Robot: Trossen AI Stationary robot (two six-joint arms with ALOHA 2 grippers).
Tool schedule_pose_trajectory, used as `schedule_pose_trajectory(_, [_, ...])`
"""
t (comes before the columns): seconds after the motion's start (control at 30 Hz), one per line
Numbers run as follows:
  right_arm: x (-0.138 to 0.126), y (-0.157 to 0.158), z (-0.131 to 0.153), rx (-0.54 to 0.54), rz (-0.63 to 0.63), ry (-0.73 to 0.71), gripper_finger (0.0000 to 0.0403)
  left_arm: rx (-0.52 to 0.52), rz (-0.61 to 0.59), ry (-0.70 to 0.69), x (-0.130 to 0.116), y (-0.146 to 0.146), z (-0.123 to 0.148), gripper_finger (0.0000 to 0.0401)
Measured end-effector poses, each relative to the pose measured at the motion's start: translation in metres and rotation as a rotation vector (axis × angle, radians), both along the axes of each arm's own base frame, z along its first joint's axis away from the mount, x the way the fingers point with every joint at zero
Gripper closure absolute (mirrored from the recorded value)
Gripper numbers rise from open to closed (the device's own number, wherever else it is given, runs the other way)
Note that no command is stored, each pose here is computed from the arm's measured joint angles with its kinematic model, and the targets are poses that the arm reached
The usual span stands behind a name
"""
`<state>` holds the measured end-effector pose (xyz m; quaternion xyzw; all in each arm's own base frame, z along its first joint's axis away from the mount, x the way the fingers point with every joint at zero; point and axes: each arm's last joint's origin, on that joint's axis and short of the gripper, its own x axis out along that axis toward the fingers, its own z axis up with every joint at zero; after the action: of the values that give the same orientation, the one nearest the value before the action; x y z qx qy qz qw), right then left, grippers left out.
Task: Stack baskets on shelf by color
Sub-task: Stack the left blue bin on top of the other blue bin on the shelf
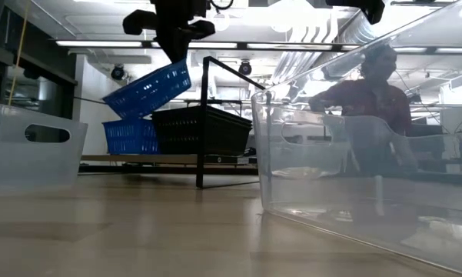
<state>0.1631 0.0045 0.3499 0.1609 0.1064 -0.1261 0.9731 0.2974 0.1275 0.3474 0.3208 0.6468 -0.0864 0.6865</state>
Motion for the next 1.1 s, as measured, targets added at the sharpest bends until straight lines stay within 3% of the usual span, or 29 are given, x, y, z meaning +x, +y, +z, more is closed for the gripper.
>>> schedule_pose_trajectory(0.63, [0.0, 0.0, -0.001, 0.002, 0.007, 0.007, 0.0229, -0.052, -0.015, 0.117, 0.021, -0.002, -0.031, 0.0401])
schedule_pose_trajectory(1.1, [0.0, 0.0, -0.001, -0.015, 0.012, 0.01, 0.0229, -0.066, -0.005, 0.104, 0.021, -0.002, -0.031, 0.0374])
